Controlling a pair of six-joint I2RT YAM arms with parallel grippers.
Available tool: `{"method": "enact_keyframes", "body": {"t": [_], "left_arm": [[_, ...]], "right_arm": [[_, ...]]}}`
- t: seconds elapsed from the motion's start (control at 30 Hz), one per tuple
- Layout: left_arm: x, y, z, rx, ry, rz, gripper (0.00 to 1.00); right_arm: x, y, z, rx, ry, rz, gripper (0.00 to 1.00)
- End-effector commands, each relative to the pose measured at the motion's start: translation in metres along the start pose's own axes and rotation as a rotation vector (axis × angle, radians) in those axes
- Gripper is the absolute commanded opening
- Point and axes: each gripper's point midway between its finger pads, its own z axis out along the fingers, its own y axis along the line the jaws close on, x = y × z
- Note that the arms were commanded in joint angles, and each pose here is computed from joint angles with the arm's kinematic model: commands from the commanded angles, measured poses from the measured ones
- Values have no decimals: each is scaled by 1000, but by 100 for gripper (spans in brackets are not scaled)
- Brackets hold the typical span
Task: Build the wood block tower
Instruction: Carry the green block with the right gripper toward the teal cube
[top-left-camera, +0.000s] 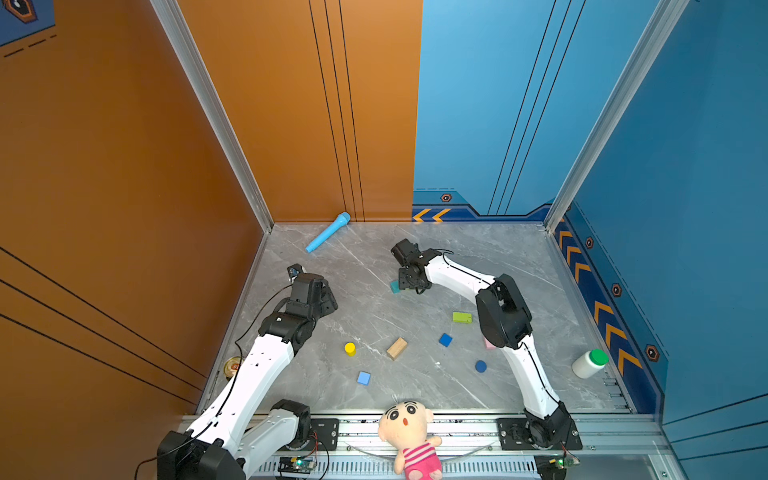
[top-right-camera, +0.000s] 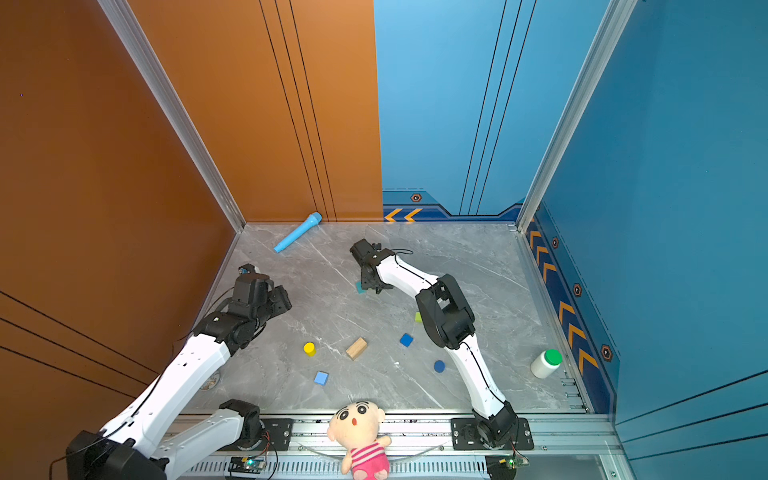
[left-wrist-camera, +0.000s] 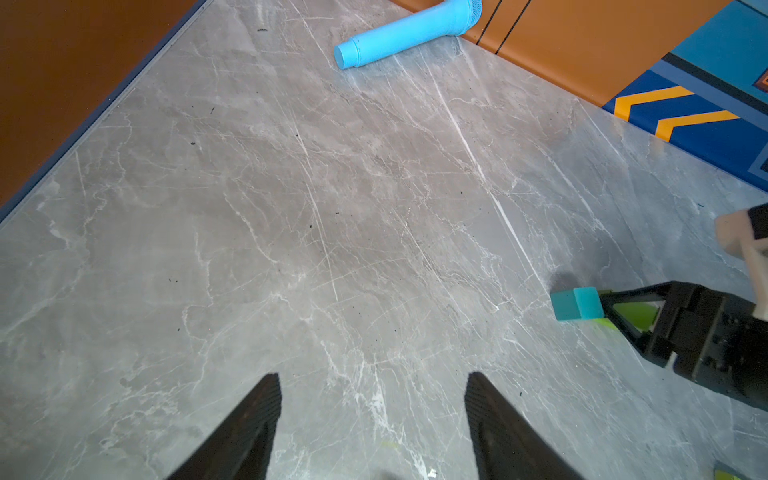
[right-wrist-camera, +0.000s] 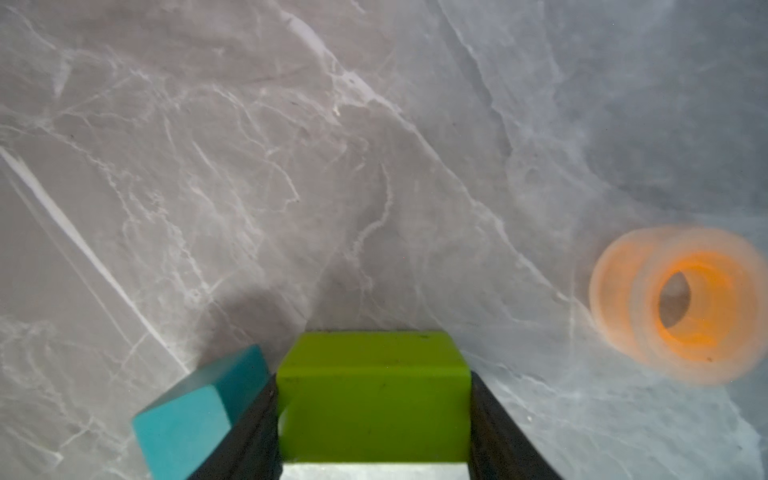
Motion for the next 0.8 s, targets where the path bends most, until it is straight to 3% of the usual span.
{"method": "enact_keyframes", "body": {"t": [0.0, 0.47, 0.77], "left_arm": [[-15, -3, -8, 8, -47, 11, 72], [-12, -1, -8, 8, -47, 7, 73], [-12, 2, -12, 8, -57, 5, 73]], "right_arm": [[19, 9, 12, 14, 71, -25, 33], [58, 76, 11, -102, 133, -77, 32], [53, 46, 9, -21, 123, -52, 32]]}}
